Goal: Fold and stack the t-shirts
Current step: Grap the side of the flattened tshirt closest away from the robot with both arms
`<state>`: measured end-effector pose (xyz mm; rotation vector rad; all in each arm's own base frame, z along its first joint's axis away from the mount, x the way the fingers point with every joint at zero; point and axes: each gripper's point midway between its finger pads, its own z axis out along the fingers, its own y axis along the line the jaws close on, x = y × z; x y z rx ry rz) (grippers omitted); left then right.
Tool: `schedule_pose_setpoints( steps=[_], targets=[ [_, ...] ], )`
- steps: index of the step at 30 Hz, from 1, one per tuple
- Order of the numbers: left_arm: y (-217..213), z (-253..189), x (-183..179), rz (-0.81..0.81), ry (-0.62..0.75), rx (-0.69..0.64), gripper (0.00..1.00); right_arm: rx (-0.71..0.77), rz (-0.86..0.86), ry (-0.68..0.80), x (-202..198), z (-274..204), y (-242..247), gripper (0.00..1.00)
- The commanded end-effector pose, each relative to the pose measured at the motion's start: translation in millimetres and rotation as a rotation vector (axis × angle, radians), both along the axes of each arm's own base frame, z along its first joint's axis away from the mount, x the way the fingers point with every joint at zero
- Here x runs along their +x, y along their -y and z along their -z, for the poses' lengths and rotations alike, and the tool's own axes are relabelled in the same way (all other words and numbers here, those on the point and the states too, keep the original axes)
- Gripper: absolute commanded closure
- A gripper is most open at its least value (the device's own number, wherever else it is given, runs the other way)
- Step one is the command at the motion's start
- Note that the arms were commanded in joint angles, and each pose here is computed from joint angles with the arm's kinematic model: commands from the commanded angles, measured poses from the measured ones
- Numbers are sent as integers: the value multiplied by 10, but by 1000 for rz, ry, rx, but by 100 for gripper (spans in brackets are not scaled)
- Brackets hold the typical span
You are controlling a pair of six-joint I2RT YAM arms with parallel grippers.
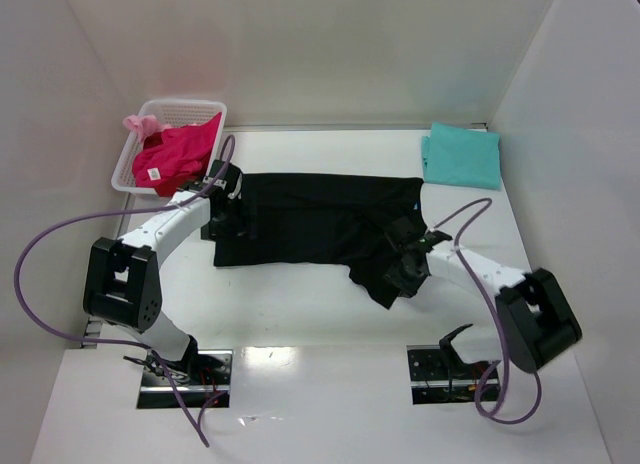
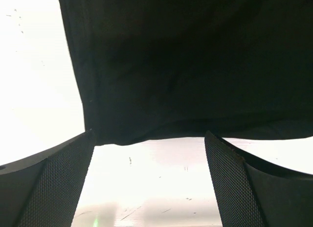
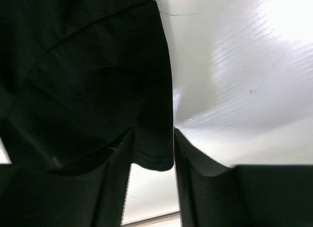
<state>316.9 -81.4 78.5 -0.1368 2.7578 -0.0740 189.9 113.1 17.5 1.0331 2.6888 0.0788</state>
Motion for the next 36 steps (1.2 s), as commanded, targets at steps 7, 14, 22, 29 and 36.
schedule_pose_setpoints(
  steps=[7, 14, 22, 29, 36],
  targets=[
    [-98, -150, 110, -45, 37, 14, 0, -72, -43, -66, 73, 102, -6, 41],
    [-124, -110, 138, -54, 25, 17, 0, -80, -43, -81, 82, 134, -11, 64],
    [-164, -81, 142, -56, 16, 23, 0, -84, -43, -89, 73, 153, -6, 96],
    [-232, -57, -9, -112, -40, 17, 0, -69, -32, -45, 151, 30, -32, 99],
    [-163, -8, -204, -192, -82, -61, 0, -70, -19, -7, 173, -116, 18, 99]
  ],
)
